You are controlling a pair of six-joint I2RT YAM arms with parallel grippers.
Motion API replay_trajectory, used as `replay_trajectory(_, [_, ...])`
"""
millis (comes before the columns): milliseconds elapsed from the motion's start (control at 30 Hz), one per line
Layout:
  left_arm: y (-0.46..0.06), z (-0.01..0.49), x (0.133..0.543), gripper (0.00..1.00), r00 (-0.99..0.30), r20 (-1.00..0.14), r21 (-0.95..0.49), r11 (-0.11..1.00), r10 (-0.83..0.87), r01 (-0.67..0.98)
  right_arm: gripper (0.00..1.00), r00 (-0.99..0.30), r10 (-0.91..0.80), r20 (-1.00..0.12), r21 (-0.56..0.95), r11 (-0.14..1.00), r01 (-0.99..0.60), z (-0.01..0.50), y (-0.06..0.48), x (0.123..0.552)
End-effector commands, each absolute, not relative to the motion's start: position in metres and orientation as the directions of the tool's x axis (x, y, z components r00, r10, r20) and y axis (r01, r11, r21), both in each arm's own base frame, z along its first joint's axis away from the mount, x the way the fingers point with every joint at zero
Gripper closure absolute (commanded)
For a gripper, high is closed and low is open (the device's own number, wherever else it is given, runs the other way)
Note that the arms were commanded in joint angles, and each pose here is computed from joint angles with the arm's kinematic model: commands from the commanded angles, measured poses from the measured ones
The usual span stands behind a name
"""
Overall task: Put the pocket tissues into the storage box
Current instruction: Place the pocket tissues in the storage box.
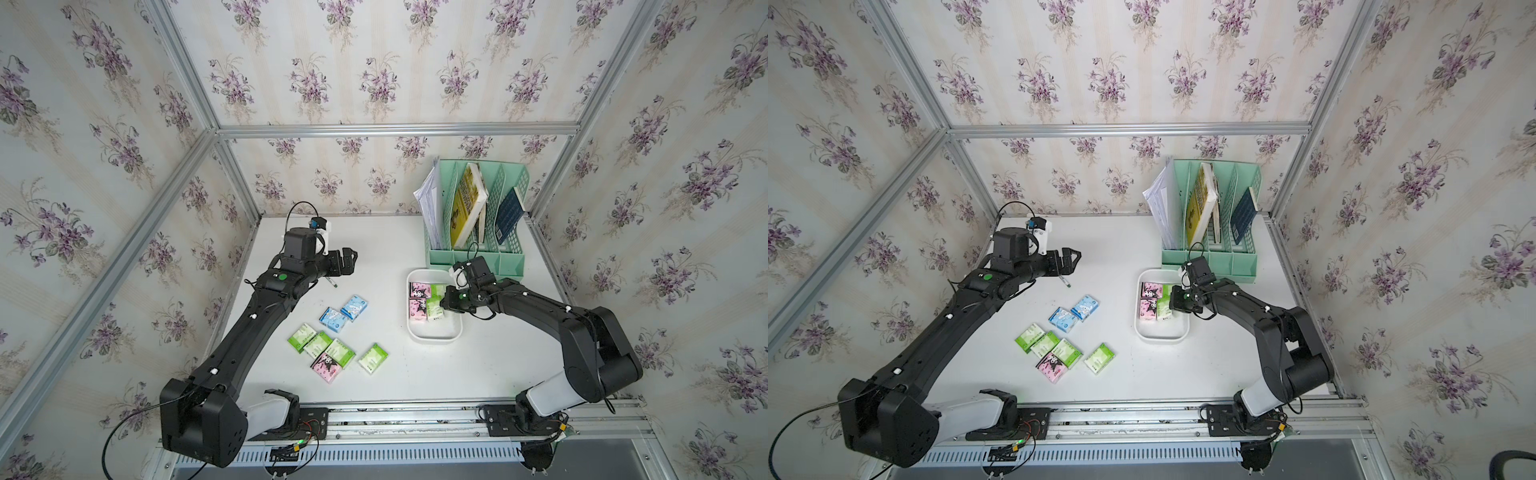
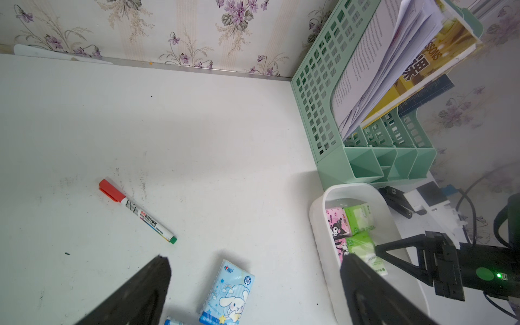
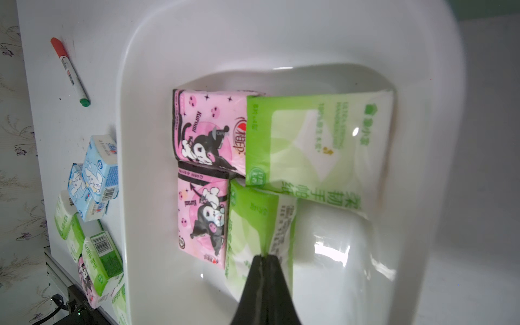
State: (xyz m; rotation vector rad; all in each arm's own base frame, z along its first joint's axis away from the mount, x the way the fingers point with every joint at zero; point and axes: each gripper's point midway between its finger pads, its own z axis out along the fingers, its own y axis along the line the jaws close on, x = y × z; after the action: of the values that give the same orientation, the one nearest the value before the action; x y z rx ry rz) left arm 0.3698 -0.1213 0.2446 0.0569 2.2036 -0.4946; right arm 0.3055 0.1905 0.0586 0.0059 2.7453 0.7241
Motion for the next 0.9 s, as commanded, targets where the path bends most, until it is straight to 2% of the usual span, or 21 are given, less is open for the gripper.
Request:
replay_trajectory(0, [-0.118, 0.248, 0.37, 0.01, -0.626, -0.771, -0.307, 0.928, -0.113, 0.211, 1.0, -0.943, 0.09, -0.321, 0.504, 0.859, -0.09, 0.063, 0.197, 0.316])
replay_trajectory(200, [-0.118, 0.246, 0.37, 0.01, -0.627, -0.771, -0.303, 0.93, -0.11, 0.209, 1.0, -0.948, 0.088, -0.305, 0.514, 0.853, -0.086, 0.057, 0.201, 0.316])
replay_trajectory(267, [-0.118, 0.246, 0.37, 0.01, -0.629, -0.769, -0.305, 0.929, -0.111, 0.208, 0.96, -0.95, 0.087, -0.299, 0.514, 0.854, -0.084, 0.055, 0.202, 0.316])
replay_trajectory(433, [-0.118, 0.245, 0.371, 0.01, -0.631, -0.768, -0.305, 0.929, -0.111, 0.208, 0.84, -0.954, 0.079, -0.291, 0.514, 0.853, -0.086, 0.052, 0.203, 0.315])
replay_trajectory(633, [-0.118, 0.244, 0.37, 0.01, -0.634, -0.766, -0.305, 0.93, -0.11, 0.207, 0.54, -0.943, 0.069, -0.326, 0.488, 0.867, -0.105, 0.065, 0.2, 0.32])
replay_trajectory(867, [-0.118, 0.244, 0.37, 0.01, -0.633, -0.766, -0.306, 0.929, -0.111, 0.208, 0.44, -0.909, 0.045, -0.415, 0.437, 0.886, -0.156, 0.102, 0.195, 0.334])
